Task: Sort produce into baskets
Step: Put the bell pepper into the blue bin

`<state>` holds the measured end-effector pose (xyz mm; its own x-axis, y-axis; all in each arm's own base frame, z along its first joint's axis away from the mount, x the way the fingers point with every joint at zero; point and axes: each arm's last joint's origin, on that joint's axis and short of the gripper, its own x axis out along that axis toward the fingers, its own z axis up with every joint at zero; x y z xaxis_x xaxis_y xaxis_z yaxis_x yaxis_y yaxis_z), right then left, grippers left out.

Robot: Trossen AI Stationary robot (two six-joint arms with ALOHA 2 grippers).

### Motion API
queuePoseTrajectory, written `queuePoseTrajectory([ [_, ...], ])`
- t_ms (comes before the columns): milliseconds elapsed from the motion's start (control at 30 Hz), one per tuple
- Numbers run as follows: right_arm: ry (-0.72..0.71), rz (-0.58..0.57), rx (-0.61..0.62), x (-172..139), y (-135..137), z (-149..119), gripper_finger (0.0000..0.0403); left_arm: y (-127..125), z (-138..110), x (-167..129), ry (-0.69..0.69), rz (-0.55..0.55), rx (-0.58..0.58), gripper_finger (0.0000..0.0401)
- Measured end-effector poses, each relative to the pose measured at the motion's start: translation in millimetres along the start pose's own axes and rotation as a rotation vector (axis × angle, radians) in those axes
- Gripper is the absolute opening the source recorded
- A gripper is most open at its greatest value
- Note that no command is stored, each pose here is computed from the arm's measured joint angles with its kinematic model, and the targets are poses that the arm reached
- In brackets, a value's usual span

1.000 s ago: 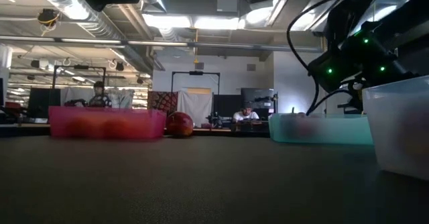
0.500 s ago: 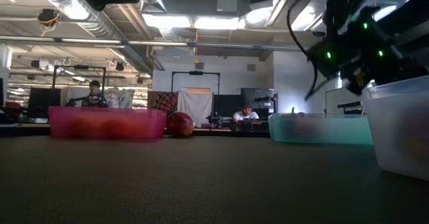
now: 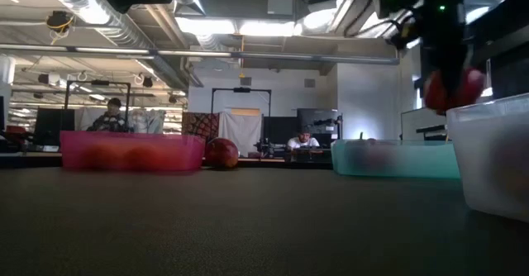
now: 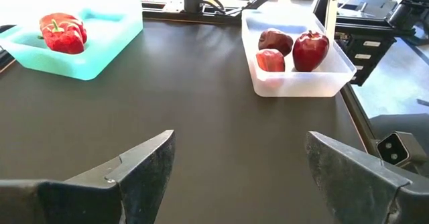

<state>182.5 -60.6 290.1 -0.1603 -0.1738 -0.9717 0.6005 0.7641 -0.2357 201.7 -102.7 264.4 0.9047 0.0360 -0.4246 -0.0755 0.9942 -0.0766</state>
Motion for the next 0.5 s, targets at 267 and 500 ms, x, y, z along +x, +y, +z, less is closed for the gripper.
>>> queuePoseTrajectory([
  [267, -0.212, -0.064, 0.049, 7, -7, 27, 0.0221, 0, 0, 0, 0.0, 0.0, 0.012, 0.0327],
  [500, -0.18, -0.079, 0.093, 42, -25, 49, 0.0221, 0, 0, 0, 0.0, 0.0, 0.012, 0.0327],
])
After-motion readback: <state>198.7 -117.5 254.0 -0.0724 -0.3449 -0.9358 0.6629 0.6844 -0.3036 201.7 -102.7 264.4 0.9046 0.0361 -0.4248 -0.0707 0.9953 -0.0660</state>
